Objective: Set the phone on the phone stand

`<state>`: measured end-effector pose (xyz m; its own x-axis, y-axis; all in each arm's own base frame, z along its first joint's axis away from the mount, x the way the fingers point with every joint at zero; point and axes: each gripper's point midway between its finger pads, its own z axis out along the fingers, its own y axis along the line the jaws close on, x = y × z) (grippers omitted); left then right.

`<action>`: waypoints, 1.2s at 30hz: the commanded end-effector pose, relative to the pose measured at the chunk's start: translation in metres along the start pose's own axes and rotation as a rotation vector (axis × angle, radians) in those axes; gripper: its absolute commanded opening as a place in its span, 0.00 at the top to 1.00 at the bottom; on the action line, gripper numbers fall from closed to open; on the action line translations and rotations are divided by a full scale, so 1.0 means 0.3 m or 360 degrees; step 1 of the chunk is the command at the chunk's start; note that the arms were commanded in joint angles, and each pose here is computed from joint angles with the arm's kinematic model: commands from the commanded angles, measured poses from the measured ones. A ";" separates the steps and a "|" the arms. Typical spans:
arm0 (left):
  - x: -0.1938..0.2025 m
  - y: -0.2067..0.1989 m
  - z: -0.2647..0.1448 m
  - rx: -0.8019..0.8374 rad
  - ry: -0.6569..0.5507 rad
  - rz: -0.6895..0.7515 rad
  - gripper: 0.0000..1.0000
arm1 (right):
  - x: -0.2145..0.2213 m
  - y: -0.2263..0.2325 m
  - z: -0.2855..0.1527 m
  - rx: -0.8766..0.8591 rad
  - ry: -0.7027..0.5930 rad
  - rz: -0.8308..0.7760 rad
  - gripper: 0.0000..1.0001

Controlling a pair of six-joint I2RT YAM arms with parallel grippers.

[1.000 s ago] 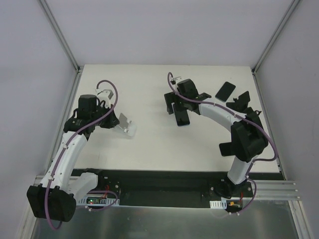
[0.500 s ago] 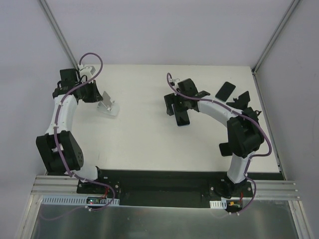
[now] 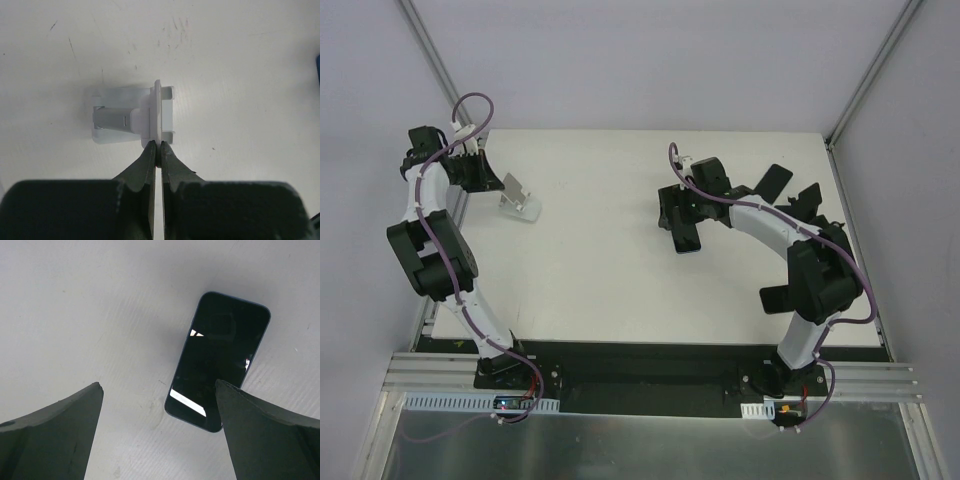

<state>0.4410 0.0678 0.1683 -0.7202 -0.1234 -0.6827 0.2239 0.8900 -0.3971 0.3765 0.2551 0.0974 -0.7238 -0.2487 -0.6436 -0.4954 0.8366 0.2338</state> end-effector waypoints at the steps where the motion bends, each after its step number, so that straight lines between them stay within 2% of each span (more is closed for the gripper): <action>1: -0.079 -0.042 -0.016 0.0218 -0.0064 0.0044 1.00 | -0.087 0.022 -0.069 -0.0072 -0.0153 0.0016 0.04; 8: -0.100 0.017 0.012 0.0196 -0.0045 0.0002 1.00 | -0.087 0.022 -0.069 -0.0090 -0.0149 0.0030 0.04; 16: -0.033 0.079 0.059 0.0151 0.0035 -0.0064 1.00 | -0.090 0.030 -0.074 -0.0109 -0.0156 0.0036 0.04; 22: -0.040 0.115 0.058 0.0118 -0.0015 -0.0116 1.00 | -0.094 0.034 -0.074 -0.0123 -0.0161 0.0043 0.04; 32: -0.170 0.139 0.058 0.0133 -0.0200 -0.0147 1.00 | -0.089 0.040 -0.064 -0.0138 -0.0149 0.0047 0.04; 36: -0.271 0.087 0.061 0.0297 -0.0280 -0.0071 1.00 | -0.091 0.041 -0.062 -0.0148 -0.0147 0.0048 0.04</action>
<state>0.4898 0.1005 0.1533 -0.7112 -0.2709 -0.6487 0.1706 0.8287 -0.5331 0.3778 0.2570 0.1097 -0.7267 -0.2018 -0.6566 -0.4961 0.8154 0.2984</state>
